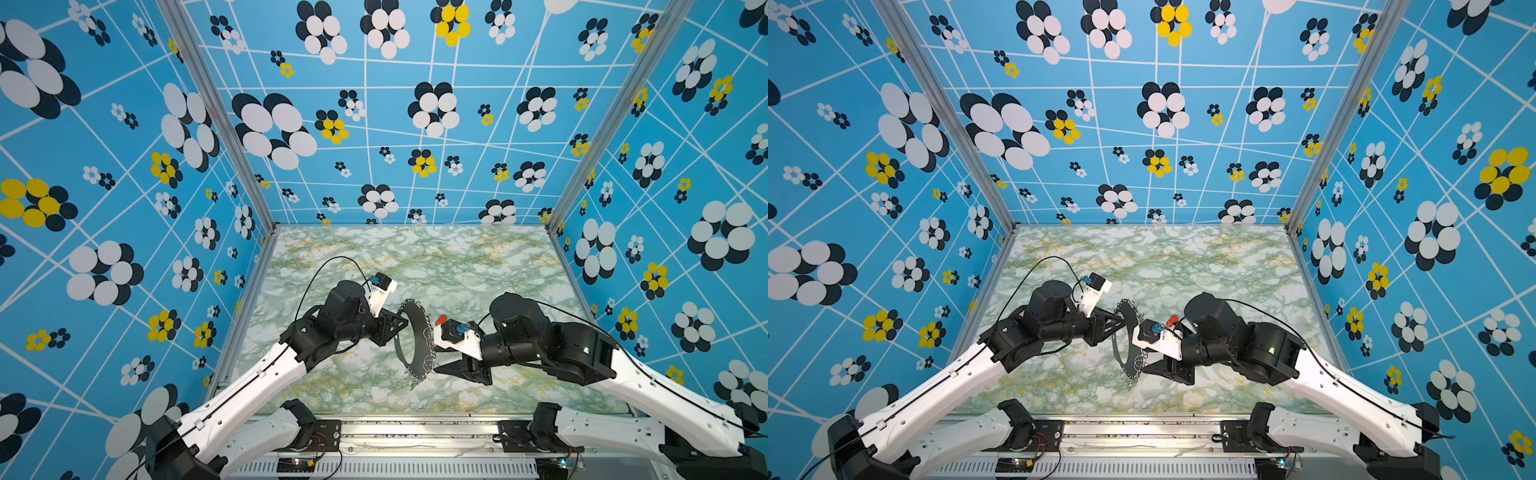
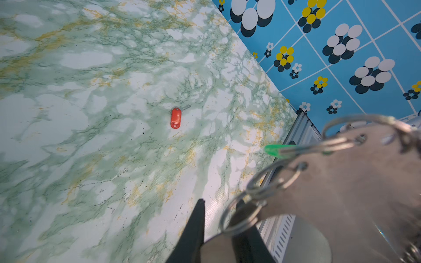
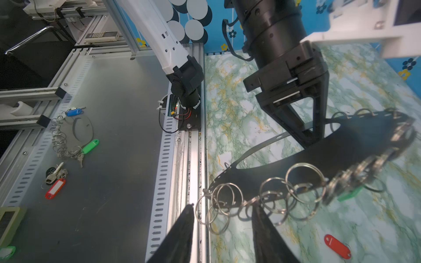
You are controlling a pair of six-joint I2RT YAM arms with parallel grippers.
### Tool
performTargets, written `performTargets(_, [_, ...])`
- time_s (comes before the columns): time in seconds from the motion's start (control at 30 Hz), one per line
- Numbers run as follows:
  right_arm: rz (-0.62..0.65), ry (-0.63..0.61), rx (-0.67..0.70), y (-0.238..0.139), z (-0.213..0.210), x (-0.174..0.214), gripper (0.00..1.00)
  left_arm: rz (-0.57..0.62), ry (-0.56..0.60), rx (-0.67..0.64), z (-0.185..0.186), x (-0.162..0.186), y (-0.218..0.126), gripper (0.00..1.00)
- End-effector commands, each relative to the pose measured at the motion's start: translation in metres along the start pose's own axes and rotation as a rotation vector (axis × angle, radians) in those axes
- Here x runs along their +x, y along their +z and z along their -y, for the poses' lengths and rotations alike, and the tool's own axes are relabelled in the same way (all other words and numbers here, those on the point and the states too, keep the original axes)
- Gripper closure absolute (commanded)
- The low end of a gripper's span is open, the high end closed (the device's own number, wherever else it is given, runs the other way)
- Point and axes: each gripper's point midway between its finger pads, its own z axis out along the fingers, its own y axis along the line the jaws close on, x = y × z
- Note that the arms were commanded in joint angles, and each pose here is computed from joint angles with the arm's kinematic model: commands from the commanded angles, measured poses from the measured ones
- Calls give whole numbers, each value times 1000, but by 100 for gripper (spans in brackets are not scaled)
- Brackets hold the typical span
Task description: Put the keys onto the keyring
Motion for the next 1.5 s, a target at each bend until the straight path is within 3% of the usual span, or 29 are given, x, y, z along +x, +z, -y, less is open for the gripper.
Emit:
performTargets(0.0, [37, -6, 98, -15, 11, -7, 53, 45, 17, 23, 6, -8, -7, 100])
performTargets(0.5, [28, -79, 343, -18, 55, -11, 61, 20, 43, 84, 22, -6, -4, 100])
performTargets(1.07, [59, -38, 260, -5, 47, -22, 66, 7, 86, 100, 33, -5, -3, 100])
performTargets(1.47, [9, -30, 356, -8, 62, -10, 74, 5, 96, 119, 37, -5, -3, 100])
